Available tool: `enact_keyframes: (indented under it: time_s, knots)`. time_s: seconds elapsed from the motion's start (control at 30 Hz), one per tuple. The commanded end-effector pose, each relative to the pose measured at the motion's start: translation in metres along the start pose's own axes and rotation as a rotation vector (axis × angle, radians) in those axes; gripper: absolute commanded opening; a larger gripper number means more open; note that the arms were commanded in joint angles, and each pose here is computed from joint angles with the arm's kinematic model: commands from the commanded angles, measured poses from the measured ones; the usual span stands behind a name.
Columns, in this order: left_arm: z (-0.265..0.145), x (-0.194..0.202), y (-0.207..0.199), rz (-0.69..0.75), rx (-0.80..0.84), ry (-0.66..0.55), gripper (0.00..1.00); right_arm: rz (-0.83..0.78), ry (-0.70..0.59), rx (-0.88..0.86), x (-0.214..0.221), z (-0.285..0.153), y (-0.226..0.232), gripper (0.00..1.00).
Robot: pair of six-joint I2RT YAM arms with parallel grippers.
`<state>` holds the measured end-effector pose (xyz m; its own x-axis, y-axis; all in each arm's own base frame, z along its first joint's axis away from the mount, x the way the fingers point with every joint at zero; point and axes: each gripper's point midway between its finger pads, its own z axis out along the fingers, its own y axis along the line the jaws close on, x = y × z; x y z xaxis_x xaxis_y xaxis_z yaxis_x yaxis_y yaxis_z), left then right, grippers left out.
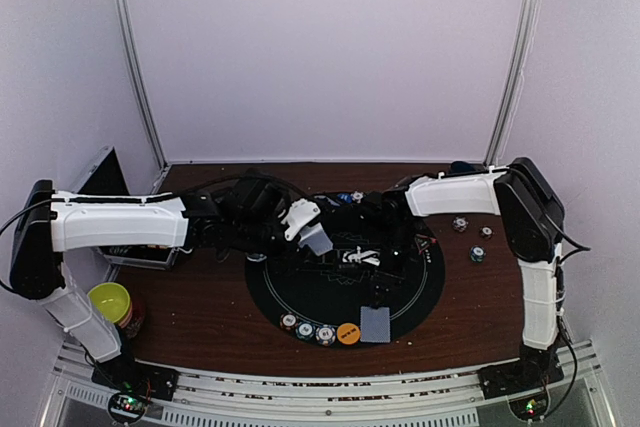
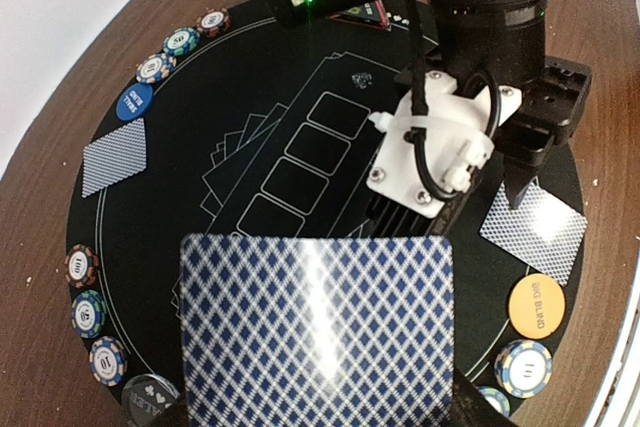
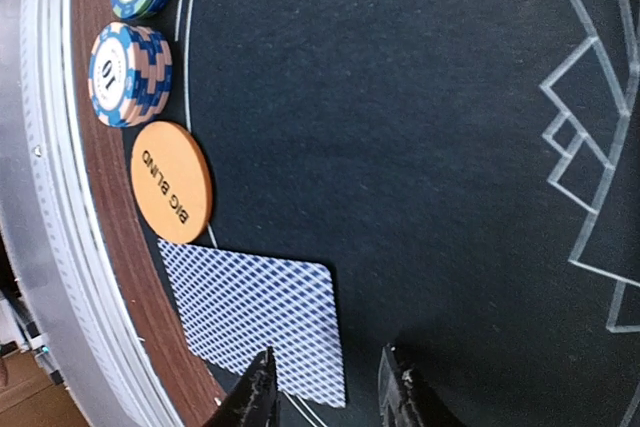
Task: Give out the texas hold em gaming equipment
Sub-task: Distribute the poker card in the big blind area.
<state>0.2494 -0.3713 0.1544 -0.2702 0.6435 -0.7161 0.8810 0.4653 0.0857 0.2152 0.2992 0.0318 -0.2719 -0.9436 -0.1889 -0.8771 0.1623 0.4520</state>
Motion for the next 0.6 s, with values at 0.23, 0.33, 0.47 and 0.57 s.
enact_keyframes:
  time_s: [0.23, 0.33, 0.47, 0.57]
  knots:
    - [-0.015, -0.027, -0.001, 0.014, -0.003, -0.097, 0.59, 0.082, -0.227, 0.168, -0.022, -0.085, -0.014, 0.45]
    - [-0.015, -0.027, -0.001, 0.014, -0.006, -0.095, 0.6, 0.126, -0.354, 0.192, -0.042, -0.118, -0.016, 0.49]
    - [-0.015, -0.026, 0.0, 0.014, -0.011, -0.094, 0.59, 0.161, -0.559, 0.181, -0.073, -0.157, -0.011, 0.53]
    - [-0.016, -0.027, 0.001, 0.014, -0.014, -0.097, 0.59, 0.152, -0.694, 0.149, -0.094, -0.18, -0.001, 0.55]
